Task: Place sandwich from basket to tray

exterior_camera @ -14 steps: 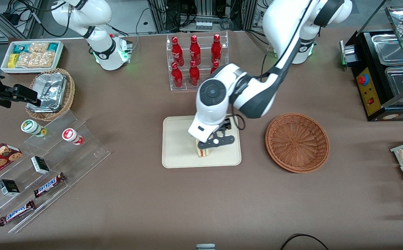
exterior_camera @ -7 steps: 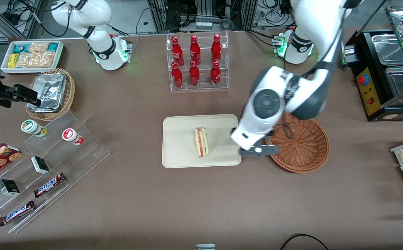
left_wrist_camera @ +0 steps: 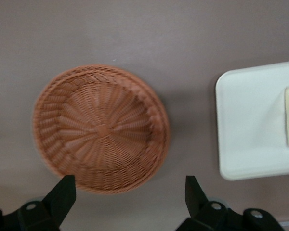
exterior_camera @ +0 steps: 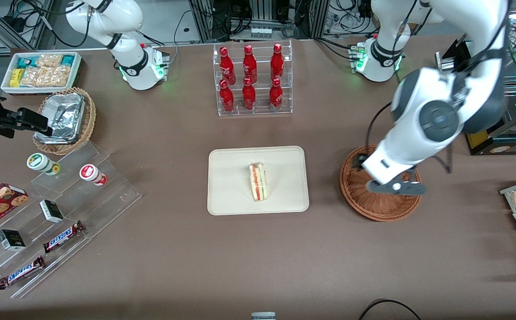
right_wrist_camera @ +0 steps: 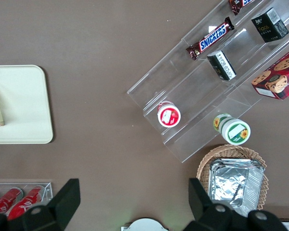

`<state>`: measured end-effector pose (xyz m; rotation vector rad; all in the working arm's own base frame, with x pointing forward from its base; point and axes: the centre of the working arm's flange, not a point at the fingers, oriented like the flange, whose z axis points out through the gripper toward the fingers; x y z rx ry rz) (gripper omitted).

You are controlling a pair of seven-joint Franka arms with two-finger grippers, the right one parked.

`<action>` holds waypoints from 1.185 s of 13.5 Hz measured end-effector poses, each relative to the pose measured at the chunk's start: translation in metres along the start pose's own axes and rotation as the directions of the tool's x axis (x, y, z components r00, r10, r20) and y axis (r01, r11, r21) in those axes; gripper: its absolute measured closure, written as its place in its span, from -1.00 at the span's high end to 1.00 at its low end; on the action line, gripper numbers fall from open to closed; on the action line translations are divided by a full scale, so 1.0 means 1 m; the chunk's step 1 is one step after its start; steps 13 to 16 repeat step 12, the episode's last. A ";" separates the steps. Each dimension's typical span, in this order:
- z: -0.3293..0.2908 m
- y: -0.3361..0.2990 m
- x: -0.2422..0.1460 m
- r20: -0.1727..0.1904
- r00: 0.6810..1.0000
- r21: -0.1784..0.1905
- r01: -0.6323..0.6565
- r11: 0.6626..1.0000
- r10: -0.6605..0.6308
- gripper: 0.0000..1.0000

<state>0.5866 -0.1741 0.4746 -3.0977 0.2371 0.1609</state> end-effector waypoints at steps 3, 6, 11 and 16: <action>-0.038 -0.047 -0.026 0.001 0.999 -0.004 -0.043 0.999 0.043 1.00; -0.073 -0.088 -0.050 -0.005 0.995 -0.009 -0.100 0.995 0.100 1.00; -0.119 -0.128 -0.078 -0.033 0.994 -0.005 -0.109 0.994 0.109 1.00; -0.124 -0.128 -0.082 -0.037 0.993 -0.003 -0.109 0.994 0.109 1.00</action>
